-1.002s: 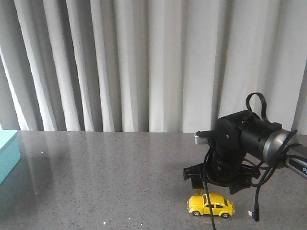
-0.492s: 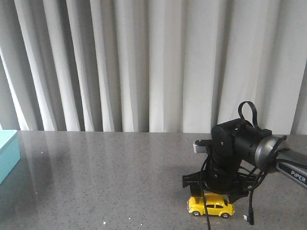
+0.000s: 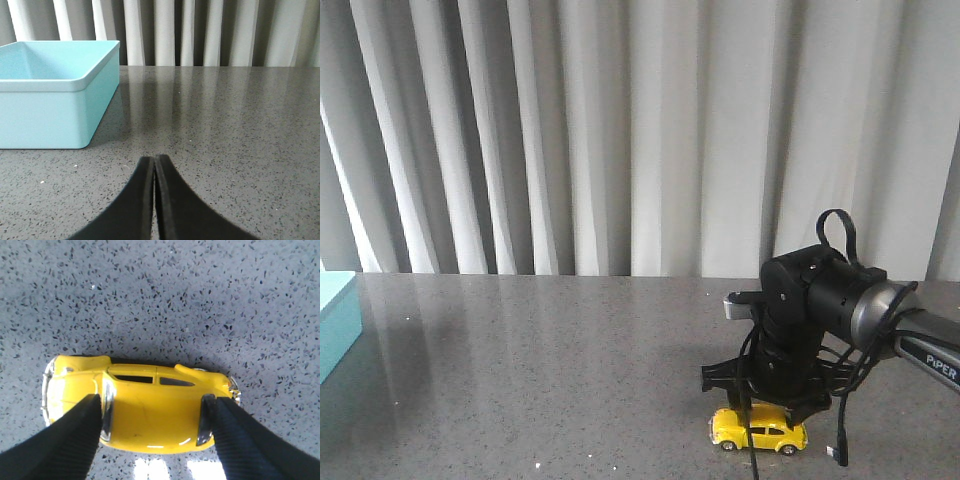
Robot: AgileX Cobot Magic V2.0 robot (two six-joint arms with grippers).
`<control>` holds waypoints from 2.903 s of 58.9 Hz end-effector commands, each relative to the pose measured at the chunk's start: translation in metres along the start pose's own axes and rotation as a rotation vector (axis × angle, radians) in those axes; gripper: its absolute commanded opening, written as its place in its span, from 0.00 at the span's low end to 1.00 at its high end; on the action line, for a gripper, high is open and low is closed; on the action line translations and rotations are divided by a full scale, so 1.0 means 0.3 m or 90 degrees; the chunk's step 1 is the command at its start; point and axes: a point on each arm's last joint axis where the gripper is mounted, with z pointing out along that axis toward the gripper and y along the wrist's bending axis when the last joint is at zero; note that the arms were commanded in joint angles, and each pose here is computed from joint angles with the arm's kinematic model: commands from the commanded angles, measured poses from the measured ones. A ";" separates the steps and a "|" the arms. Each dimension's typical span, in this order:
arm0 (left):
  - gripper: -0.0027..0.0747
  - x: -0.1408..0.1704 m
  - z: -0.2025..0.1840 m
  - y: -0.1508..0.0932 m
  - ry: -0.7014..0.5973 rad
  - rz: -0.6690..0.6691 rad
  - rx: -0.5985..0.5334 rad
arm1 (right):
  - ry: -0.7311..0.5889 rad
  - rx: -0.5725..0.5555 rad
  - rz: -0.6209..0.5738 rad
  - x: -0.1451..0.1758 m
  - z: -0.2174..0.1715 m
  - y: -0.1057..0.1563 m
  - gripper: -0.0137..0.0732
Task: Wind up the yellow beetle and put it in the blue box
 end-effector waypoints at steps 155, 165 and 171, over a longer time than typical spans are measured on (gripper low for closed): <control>0.03 -0.039 -0.008 -0.003 -0.062 -0.008 0.004 | -0.744 -0.230 -0.022 0.380 -1.109 -0.451 0.14; 0.03 -0.039 -0.008 -0.003 -0.062 -0.008 0.004 | -0.726 -0.203 0.005 0.586 -0.946 -0.445 0.15; 0.03 -0.039 -0.008 -0.003 -0.062 -0.008 0.004 | -0.725 -0.166 0.017 0.699 -0.821 -0.449 0.15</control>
